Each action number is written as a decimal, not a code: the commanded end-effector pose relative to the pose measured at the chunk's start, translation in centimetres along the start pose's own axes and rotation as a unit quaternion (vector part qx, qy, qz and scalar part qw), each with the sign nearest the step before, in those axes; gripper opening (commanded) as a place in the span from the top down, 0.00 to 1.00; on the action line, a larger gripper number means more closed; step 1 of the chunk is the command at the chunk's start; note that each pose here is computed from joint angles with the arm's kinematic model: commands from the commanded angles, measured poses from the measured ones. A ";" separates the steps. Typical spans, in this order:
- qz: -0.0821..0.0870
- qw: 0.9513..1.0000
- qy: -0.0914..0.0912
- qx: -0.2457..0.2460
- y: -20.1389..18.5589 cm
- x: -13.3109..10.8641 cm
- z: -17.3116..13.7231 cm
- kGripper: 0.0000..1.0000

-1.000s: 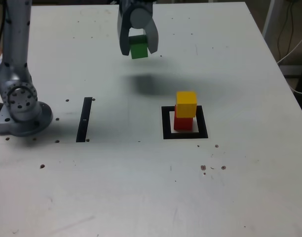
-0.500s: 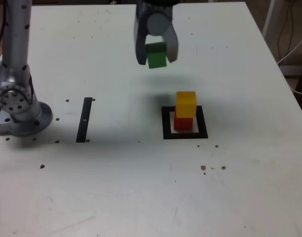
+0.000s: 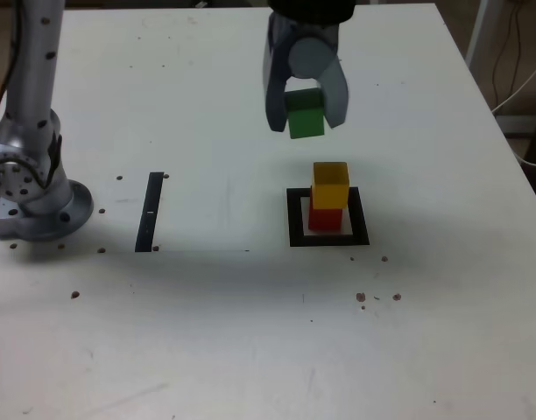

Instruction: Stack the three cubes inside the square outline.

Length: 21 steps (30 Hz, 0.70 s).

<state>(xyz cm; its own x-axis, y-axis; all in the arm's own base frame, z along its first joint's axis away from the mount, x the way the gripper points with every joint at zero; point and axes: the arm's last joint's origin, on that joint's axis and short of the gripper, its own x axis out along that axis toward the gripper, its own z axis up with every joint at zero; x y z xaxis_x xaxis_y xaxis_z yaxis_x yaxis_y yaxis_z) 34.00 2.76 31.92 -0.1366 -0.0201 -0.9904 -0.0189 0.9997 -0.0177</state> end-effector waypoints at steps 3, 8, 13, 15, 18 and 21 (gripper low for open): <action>0.003 1.000 0.003 0.010 -1.5 0.2 1.0 0.69; 0.004 1.000 0.007 0.019 -3.0 0.5 1.8 0.69; 0.005 1.000 0.011 0.025 -4.0 0.9 2.5 0.69; 0.006 1.000 0.013 0.027 -4.2 1.1 2.7 0.69; 0.007 0.999 0.016 0.027 -4.4 1.4 3.0 0.69; 0.007 0.999 0.018 0.028 -4.5 1.6 3.3 0.69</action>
<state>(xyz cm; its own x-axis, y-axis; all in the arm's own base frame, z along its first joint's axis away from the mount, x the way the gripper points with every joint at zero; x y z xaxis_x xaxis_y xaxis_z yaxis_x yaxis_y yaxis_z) 36.92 -1.71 30.14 -0.1693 -0.0057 -0.9856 0.0403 0.9991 -0.0127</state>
